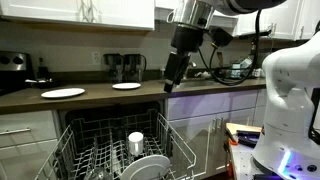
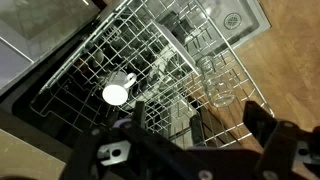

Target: Remove the plate from the dishwasher and put it on the counter top

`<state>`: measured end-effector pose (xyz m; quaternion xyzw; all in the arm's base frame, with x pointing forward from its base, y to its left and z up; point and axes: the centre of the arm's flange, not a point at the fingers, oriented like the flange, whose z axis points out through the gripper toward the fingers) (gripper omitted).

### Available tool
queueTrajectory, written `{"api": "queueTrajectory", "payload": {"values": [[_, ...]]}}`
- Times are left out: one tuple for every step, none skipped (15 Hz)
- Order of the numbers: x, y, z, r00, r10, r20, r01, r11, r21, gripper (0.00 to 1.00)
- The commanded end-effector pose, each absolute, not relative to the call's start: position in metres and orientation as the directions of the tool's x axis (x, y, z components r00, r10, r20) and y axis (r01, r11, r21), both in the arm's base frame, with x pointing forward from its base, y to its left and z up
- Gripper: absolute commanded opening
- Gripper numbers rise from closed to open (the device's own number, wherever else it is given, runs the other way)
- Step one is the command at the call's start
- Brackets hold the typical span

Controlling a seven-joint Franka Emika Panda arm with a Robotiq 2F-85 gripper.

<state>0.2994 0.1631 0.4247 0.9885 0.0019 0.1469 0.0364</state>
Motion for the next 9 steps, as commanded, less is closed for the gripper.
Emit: {"api": "queueTrajectory", "payload": {"values": [[0.2985, 0.1619, 0.4213, 0.959, 0.013, 0.282, -0.008, -0.997, 0.076, 1.00], [0.2977, 0.1604, 0.4174, 0.962, 0.012, 0.275, -0.010, -0.997, 0.079, 1.00], [0.2974, 0.1598, 0.4154, 0.963, 0.012, 0.270, -0.010, -0.997, 0.081, 1.00], [0.2974, 0.1597, 0.4149, 0.963, 0.012, 0.269, -0.010, -0.997, 0.081, 1.00], [0.2975, 0.1597, 0.4149, 0.963, 0.012, 0.269, -0.010, -0.997, 0.081, 1.00], [0.2975, 0.1597, 0.4149, 0.963, 0.012, 0.269, -0.010, -0.997, 0.081, 1.00], [0.2975, 0.1597, 0.4149, 0.963, 0.012, 0.269, -0.010, -0.997, 0.081, 1.00], [0.2975, 0.1597, 0.4149, 0.963, 0.012, 0.269, -0.010, -0.997, 0.081, 1.00], [0.2975, 0.1597, 0.4149, 0.963, 0.012, 0.269, -0.010, -0.997, 0.081, 1.00]]}}
